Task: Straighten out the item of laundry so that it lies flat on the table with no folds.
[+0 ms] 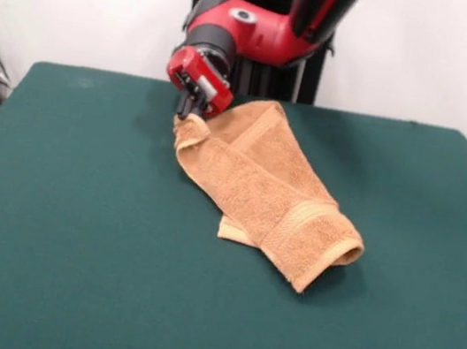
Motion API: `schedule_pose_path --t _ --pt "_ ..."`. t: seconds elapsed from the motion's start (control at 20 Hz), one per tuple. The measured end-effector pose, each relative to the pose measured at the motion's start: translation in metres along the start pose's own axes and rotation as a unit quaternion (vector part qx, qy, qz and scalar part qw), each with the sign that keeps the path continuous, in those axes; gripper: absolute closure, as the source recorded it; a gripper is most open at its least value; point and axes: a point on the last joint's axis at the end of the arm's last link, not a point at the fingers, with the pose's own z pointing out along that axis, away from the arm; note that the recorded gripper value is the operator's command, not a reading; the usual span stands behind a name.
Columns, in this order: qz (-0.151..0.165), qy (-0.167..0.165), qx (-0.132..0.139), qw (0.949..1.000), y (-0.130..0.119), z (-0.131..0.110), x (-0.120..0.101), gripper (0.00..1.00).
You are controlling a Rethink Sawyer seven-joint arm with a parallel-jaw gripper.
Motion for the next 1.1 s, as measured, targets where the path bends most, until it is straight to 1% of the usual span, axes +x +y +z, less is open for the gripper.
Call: schedule_pose_path --t 0.2,0.4,0.6,0.75,0.95,1.1 --pt "0.007 0.012 -0.013 0.9998 -0.006 -0.005 -0.008 1.00" --pt "0.038 0.027 -0.031 0.9984 -0.015 -0.006 -0.021 1.00" --pt "0.062 0.032 -0.043 0.9966 -0.021 -0.008 -0.030 1.00" --pt "0.081 0.032 -0.049 0.9949 -0.026 -0.010 -0.039 1.00" --pt "0.093 0.034 -0.052 0.9937 -0.033 -0.013 -0.049 1.00" --pt "0.096 0.034 -0.054 0.9934 -0.035 -0.014 -0.054 1.00"
